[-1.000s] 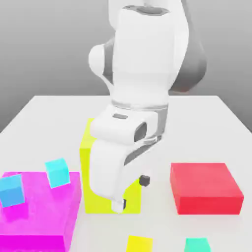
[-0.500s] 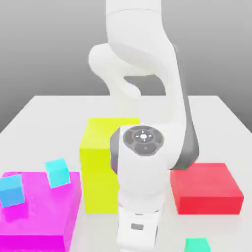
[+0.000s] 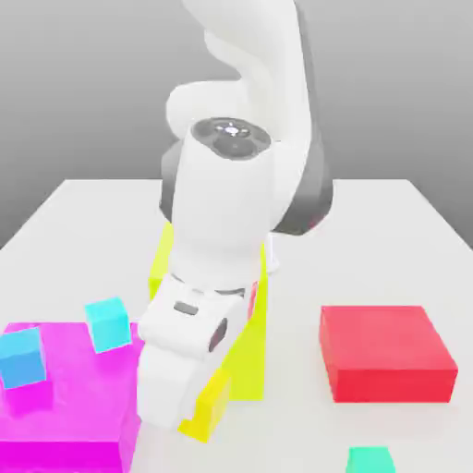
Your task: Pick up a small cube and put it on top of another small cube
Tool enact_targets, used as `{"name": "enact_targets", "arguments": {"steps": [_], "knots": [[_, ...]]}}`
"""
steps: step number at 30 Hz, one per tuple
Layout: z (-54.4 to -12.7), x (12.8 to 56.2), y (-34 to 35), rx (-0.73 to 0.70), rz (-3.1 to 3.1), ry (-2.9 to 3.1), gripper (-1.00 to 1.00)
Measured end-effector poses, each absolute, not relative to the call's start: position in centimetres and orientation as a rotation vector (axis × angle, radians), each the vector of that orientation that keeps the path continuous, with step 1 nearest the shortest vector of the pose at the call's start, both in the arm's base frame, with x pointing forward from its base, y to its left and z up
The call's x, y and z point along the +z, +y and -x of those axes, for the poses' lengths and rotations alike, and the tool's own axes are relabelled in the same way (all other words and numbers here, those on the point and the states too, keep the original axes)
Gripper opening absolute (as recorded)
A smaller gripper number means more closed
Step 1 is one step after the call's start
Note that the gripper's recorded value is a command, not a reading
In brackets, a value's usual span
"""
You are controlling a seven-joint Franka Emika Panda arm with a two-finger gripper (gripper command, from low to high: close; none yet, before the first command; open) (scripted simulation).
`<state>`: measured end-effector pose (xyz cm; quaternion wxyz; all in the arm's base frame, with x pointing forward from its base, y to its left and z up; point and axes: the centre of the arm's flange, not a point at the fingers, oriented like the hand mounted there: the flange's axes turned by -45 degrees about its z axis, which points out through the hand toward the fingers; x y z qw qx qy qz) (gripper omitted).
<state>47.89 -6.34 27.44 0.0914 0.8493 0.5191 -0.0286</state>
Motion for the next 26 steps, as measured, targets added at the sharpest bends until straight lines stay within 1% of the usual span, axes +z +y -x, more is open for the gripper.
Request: {"name": "enact_targets", "arguments": {"steps": [7, 14, 17, 22, 23, 26], "knots": [[-42.9, 31.9, -12.7, -0.119, -2.56, 1.496, -1.0], [-37.0, 34.0, -17.3, -0.072, -2.654, 1.533, -1.0], [-34.6, 34.0, -18.3, -0.021, -2.677, 1.613, -1.0], [-34.1, 28.9, -18.3, 0.002, -2.675, 1.658, -1.0], [-34.0, 28.0, -18.3, 0.0, -2.674, 1.657, 1.0], [-34.0, 28.0, -18.3, 0.0, -2.674, 1.657, 1.0]]}}
